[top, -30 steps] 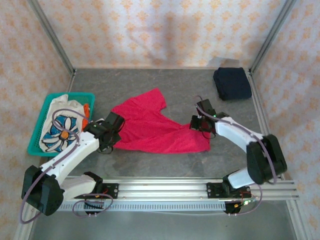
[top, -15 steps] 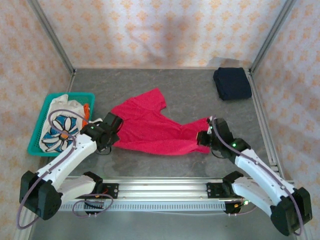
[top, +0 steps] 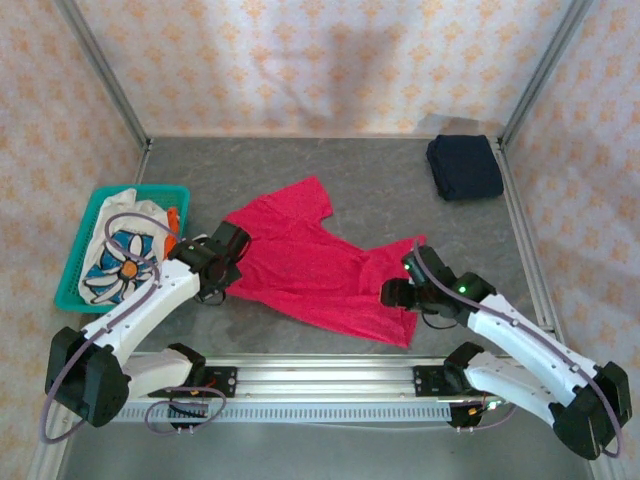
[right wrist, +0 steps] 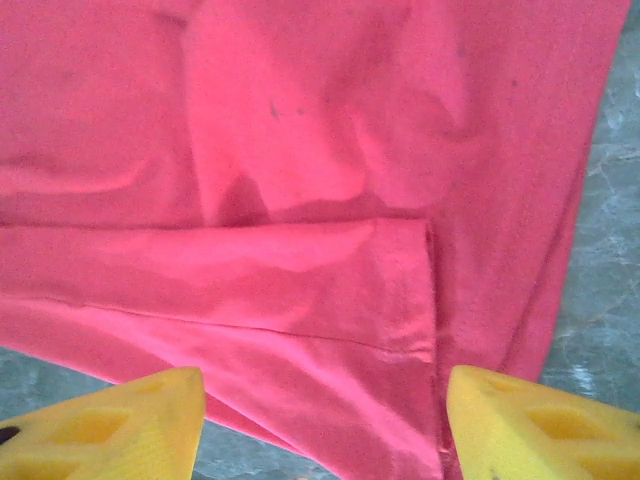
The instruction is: Fold and stack the t-shirts
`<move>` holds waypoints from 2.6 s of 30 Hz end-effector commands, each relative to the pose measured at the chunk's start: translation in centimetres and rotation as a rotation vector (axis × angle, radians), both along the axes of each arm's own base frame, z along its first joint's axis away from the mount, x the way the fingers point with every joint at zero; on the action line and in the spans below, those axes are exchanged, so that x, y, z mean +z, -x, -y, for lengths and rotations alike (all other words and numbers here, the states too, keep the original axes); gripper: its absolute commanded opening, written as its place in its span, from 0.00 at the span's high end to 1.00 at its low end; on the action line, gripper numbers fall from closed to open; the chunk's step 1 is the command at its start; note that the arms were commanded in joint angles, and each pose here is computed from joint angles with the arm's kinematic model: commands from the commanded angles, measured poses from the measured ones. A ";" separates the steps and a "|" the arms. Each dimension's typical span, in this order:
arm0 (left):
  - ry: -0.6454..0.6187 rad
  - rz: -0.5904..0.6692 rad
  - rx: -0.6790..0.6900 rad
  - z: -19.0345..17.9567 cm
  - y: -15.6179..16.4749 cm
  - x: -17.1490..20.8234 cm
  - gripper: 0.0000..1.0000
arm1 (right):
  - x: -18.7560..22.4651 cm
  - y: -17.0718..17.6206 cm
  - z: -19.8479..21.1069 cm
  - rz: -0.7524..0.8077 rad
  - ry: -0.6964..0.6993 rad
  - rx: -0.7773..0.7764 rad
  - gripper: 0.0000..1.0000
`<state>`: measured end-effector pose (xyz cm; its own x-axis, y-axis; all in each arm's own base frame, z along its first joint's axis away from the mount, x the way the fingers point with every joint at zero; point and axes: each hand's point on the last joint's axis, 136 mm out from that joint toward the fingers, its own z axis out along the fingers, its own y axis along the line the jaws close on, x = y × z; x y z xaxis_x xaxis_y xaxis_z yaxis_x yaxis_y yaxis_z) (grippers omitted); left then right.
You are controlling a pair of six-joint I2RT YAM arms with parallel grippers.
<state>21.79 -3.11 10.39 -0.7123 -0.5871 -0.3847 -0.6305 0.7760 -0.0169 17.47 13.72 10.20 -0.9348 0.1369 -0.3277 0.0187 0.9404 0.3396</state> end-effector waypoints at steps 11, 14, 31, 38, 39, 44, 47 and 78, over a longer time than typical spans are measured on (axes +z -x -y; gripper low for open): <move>-0.031 -0.002 -0.002 -0.6 -0.1 0.1 1.00 | -5.1 0.6 1.3 -0.228 0.123 -0.138 0.64; -0.027 0.003 0.000 -0.6 -0.1 0.2 1.00 | -5.7 1.6 2.2 -0.265 0.167 -0.143 0.62; -0.005 0.010 0.000 -0.3 0.0 0.1 1.00 | -8.3 1.5 0.6 -0.325 0.102 -0.128 0.73; -0.010 0.024 0.005 -0.7 0.4 0.5 1.00 | -7.8 1.7 1.8 -0.319 0.171 -0.125 0.66; -0.009 0.025 0.004 -0.7 0.4 0.5 1.00 | -7.6 1.7 2.0 -0.315 0.187 -0.117 0.65; -0.008 0.018 0.007 -0.6 0.3 0.2 1.00 | -8.2 1.6 2.3 -0.331 0.240 -0.084 0.69; -0.009 0.015 0.005 -0.5 0.2 0.1 1.00 | -8.6 1.5 1.7 -0.345 0.226 -0.071 0.78; -0.007 0.027 0.003 -0.5 -0.1 0.6 1.00 | -4.1 1.5 -0.7 -0.216 0.023 -0.014 1.00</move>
